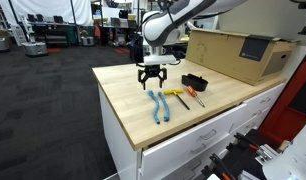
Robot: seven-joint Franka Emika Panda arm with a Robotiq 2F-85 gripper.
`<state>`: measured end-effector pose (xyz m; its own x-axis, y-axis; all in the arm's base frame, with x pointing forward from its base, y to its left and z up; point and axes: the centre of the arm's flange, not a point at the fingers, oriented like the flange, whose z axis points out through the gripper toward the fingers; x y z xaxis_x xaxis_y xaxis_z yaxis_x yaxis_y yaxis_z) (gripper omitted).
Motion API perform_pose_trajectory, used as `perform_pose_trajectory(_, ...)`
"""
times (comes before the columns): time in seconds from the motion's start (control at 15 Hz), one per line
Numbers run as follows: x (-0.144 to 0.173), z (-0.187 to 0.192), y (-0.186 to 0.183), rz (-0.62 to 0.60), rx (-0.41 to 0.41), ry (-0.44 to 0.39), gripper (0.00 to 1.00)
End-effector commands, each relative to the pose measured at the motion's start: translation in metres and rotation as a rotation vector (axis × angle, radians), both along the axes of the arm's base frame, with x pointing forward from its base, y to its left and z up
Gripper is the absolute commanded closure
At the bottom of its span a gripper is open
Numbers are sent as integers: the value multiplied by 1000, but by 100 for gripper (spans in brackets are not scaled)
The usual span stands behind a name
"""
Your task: Remove the screwdriver and the blue objects from the blue bowl
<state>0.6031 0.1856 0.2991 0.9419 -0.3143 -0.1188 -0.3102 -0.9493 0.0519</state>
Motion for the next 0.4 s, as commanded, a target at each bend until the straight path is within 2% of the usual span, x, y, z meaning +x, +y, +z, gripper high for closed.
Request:
perform_pose_trajectory(0.0, -2, 40, -7, 160, -3, -38, 0)
perform_pose_trajectory(0.2, -3, 74, -17, 321, -28, -94, 0)
perform_pose_trajectory(0.33, -3, 94, -25, 407, -16, -134, 0)
